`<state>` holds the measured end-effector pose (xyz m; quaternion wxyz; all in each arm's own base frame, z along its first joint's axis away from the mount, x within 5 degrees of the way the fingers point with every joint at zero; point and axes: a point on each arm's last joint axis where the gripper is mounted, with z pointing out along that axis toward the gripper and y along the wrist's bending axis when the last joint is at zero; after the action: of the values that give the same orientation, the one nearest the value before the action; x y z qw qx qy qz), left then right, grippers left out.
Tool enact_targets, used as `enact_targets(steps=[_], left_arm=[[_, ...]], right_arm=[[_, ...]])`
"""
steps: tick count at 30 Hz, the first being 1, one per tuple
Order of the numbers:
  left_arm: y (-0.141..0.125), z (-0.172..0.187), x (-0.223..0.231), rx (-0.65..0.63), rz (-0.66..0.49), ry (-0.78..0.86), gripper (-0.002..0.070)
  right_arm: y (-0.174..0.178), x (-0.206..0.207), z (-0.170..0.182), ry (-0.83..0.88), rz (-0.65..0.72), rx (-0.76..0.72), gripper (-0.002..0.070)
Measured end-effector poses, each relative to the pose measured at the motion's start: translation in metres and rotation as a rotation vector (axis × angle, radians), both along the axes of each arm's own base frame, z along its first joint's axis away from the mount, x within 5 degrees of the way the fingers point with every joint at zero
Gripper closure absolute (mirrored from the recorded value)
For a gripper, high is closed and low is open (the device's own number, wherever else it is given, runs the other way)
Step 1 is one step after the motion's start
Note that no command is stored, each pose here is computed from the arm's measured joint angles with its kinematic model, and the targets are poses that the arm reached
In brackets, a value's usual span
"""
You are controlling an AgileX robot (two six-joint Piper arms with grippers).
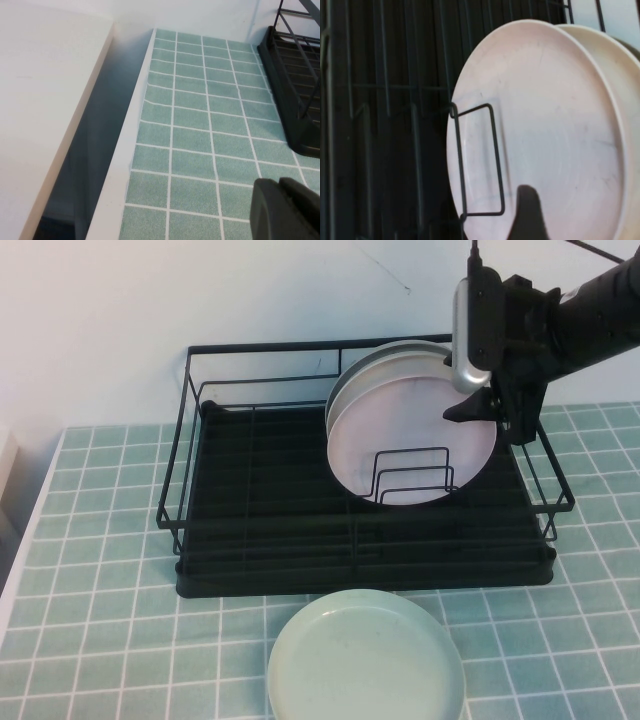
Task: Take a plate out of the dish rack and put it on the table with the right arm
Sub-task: Grasp the plate from the shelf, then place the plate from the table
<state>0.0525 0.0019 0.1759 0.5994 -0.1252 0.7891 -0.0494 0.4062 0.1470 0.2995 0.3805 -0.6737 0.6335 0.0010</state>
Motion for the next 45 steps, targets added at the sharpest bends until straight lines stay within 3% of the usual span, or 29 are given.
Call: enact_targets(steps=[20, 23, 25, 28, 30, 35, 41, 45], left_arm=[[0.0, 0.0, 0.0, 0.0, 0.0, 0.0, 0.0678], [0.0, 0.0, 0.0, 0.0, 0.0, 0.0, 0.0678], [0.0, 0.0, 0.0, 0.0, 0.0, 0.0, 0.0678], [0.0, 0.0, 0.0, 0.0, 0.0, 0.0, 0.0678], [0.0, 0.0, 0.0, 0.0, 0.0, 0.0, 0.0678], [0.0, 0.0, 0.0, 0.0, 0.0, 0.0, 0.0678], [0.0, 0.0, 0.0, 0.0, 0.0, 0.0, 0.0678], [0.0, 0.0, 0.0, 0.0, 0.0, 0.0, 0.0678]], right_arm=[[0.003, 0.027, -0.037, -0.045, -0.077, -0.008, 0.022], [0.004, 0.03, -0.045, -0.032, -0.079, -0.013, 0.0281], [0.004, 0.031, -0.048, -0.026, -0.079, -0.015, 0.036], [0.005, 0.031, -0.049, -0.021, -0.089, -0.009, 0.0543], [0.006, 0.031, -0.045, -0.004, -0.108, 0.011, 0.0561], [0.005, 0.027, -0.01, -0.032, -0.133, 0.06, 0.0561], [-0.005, -0.012, 0.09, -0.159, -0.222, 0.239, 0.0562], [-0.018, -0.057, 0.14, -0.017, -0.36, 0.439, 0.0562]])
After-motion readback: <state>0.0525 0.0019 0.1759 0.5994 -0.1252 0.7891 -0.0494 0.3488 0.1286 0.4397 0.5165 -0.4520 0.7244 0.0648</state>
